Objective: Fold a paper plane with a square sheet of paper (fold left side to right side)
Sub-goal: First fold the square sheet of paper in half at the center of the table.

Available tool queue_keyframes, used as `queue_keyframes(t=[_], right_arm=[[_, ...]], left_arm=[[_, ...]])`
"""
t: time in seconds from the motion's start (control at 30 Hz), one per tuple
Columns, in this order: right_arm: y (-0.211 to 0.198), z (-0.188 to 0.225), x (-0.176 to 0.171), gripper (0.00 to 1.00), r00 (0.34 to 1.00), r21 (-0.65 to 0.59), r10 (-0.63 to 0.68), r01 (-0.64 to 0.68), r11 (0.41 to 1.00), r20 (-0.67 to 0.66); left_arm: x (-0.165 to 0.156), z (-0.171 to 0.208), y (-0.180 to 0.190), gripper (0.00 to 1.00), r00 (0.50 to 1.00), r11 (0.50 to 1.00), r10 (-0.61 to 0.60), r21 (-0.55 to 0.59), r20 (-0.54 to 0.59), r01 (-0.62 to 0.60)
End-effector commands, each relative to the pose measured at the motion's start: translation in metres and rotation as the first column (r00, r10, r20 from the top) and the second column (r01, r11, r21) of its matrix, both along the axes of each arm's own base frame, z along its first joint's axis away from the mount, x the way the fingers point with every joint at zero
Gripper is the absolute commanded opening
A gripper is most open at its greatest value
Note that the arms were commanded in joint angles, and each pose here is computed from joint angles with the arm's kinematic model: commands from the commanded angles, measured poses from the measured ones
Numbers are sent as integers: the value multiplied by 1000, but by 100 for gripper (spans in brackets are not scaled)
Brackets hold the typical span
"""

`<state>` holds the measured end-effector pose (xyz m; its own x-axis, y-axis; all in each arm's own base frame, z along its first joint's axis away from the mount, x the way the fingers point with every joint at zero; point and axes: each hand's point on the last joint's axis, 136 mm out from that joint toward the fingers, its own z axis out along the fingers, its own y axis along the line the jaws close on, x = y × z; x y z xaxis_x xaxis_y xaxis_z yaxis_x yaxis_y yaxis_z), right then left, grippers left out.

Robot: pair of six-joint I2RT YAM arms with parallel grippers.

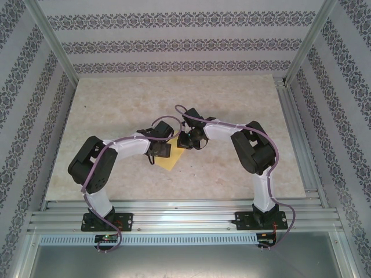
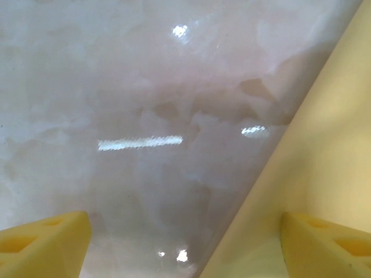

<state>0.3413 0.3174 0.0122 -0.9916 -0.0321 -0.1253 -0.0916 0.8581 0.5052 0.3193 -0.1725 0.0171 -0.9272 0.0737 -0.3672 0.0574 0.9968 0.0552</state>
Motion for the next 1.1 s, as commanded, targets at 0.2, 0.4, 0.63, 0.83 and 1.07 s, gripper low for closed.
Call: queue_keyframes(t=[0.2, 0.4, 0.63, 0.83, 1.07], right_arm=[[-34, -42, -13, 8, 997, -153, -37, 26, 988, -74], [-33, -42, -13, 8, 997, -152, -36, 25, 988, -73], [-33, -43, -13, 8, 996, -153, -36, 24, 988, -76], [-34, -44, -14, 8, 997, -162, -32, 19, 987, -76], [-34, -44, -14, 8, 997, -163, -29, 16, 986, -78]], left_arm=[[-42, 15, 23, 89, 992, 987, 25, -154, -126, -44], [-12, 84, -9, 76, 1000, 881, -5, -473, 13, 10], [21, 107, -50, 41, 997, 716, -73, -694, 28, 72], [45, 79, -70, 23, 995, 678, -98, -734, -27, 46], [60, 45, -82, 14, 992, 665, -104, -747, -76, 12]])
